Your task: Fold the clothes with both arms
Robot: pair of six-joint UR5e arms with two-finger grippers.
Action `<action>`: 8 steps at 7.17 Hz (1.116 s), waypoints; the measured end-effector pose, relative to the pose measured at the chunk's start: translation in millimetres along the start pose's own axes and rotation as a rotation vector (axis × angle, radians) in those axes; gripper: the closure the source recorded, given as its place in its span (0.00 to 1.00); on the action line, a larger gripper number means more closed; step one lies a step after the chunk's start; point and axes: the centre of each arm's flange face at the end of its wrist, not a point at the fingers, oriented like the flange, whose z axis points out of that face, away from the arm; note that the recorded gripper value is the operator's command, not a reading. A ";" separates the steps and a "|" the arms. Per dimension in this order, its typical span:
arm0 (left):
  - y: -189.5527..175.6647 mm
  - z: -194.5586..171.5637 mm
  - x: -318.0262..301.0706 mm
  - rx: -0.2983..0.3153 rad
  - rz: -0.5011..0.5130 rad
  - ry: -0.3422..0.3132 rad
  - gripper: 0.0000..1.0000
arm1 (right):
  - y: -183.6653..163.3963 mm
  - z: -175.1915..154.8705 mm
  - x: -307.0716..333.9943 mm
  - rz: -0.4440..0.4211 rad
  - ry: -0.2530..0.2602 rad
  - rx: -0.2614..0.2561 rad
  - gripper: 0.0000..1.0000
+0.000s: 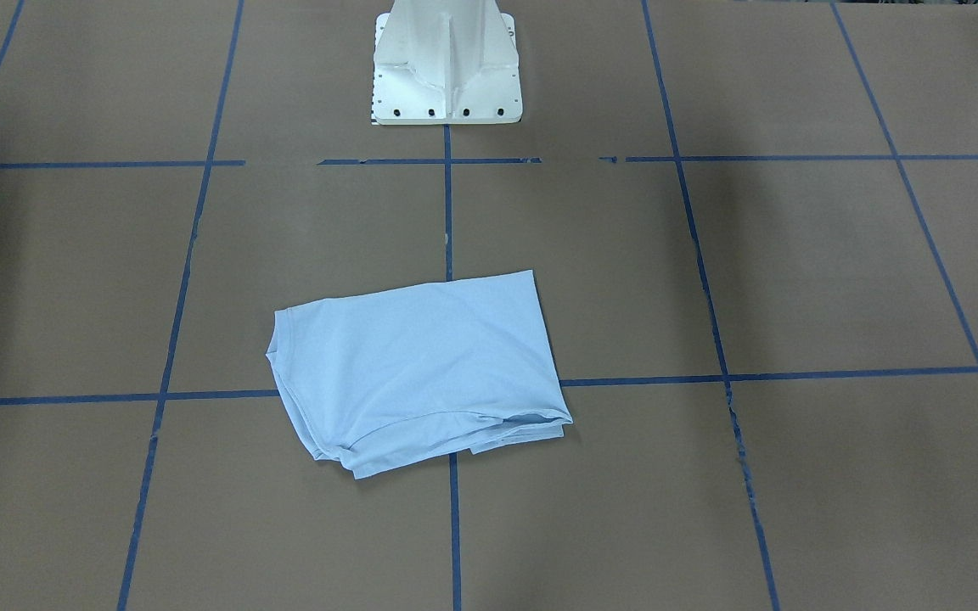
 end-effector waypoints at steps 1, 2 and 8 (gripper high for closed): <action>-0.4 -1.5 1.4 0.002 0.003 -0.003 0.00 | 0.0 -0.3 -0.4 -0.001 -0.001 0.000 0.00; 3.2 -0.5 0.3 -0.004 -0.002 -0.008 0.00 | 0.1 -0.5 -0.6 -0.001 -0.002 0.001 0.00; 56.9 -12.1 8.7 -0.164 -0.119 -0.095 0.00 | 3.6 3.0 2.9 0.002 -0.001 -0.006 0.00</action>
